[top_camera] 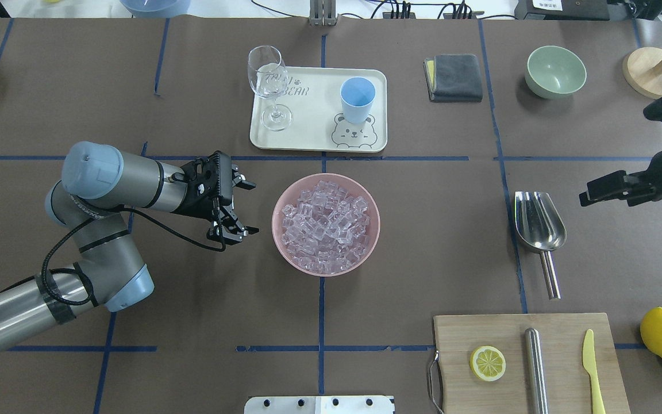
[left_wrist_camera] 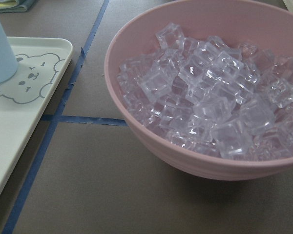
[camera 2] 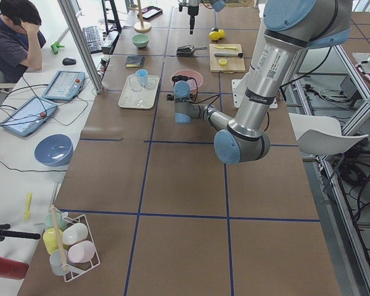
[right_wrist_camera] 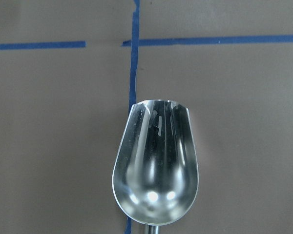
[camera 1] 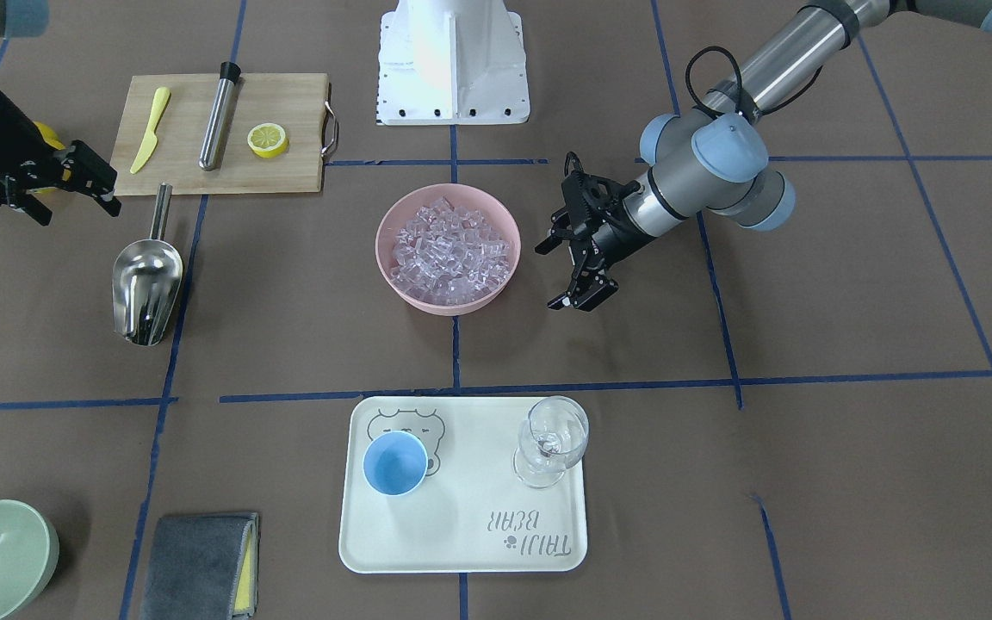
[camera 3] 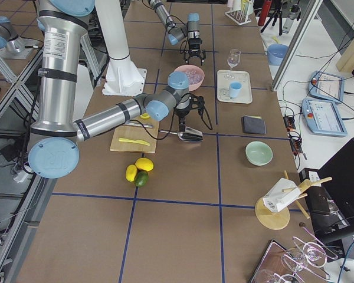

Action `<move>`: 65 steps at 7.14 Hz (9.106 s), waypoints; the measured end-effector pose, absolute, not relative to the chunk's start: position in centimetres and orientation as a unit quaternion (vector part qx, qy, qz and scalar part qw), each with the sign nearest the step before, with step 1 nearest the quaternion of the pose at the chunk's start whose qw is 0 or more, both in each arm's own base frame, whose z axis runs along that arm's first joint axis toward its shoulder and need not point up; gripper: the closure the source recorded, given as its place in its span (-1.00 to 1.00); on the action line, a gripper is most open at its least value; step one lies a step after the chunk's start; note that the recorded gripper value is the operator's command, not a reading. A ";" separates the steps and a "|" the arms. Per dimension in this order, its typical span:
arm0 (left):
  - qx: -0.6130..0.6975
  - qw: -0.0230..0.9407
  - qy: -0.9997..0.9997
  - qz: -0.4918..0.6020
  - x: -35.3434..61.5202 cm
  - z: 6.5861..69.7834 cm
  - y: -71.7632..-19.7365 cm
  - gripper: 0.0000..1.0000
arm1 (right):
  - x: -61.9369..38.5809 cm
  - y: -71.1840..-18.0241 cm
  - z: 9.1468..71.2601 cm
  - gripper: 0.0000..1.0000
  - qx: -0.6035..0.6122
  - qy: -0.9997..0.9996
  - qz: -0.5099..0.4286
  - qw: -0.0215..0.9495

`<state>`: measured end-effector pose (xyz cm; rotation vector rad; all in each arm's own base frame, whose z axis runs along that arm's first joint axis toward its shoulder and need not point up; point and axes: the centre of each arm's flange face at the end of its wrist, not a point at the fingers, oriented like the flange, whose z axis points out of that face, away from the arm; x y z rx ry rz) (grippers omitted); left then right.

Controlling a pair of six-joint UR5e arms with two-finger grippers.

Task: Put ice in cup with scoop
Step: 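Move left gripper to pink bowl rim while right gripper grasps metal scoop, then lift metal scoop toward pink bowl with right gripper while left holds bowl, then dig scoop into ice cubes with right gripper while left steadies bowl, then carry the ice-filled scoop with the right gripper to the blue cup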

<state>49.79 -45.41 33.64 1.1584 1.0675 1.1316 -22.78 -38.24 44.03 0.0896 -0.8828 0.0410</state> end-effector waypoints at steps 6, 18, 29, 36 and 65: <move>0.491 0.564 0.460 0.479 50.3 33.2 -45.1 -1.00 | -32.3 -31.9 47.4 -0.33 -0.009 -0.379 0.030 0.925; 0.486 0.562 0.467 0.478 51.0 33.1 -44.3 -1.00 | -26.8 -35.0 40.7 1.00 0.087 -0.350 -0.165 0.918; 0.490 0.573 0.467 0.462 54.0 32.6 -41.8 -1.00 | -40.8 -31.8 16.5 1.00 -0.004 -0.144 -0.405 0.903; 0.491 0.573 0.466 0.462 54.0 32.7 -41.8 -1.00 | -46.9 -34.3 12.3 1.00 -0.063 -0.080 -0.497 0.862; 0.492 0.572 0.466 0.461 53.9 32.9 -41.9 -1.00 | -41.8 -39.9 19.3 1.00 0.099 -0.294 -0.366 0.878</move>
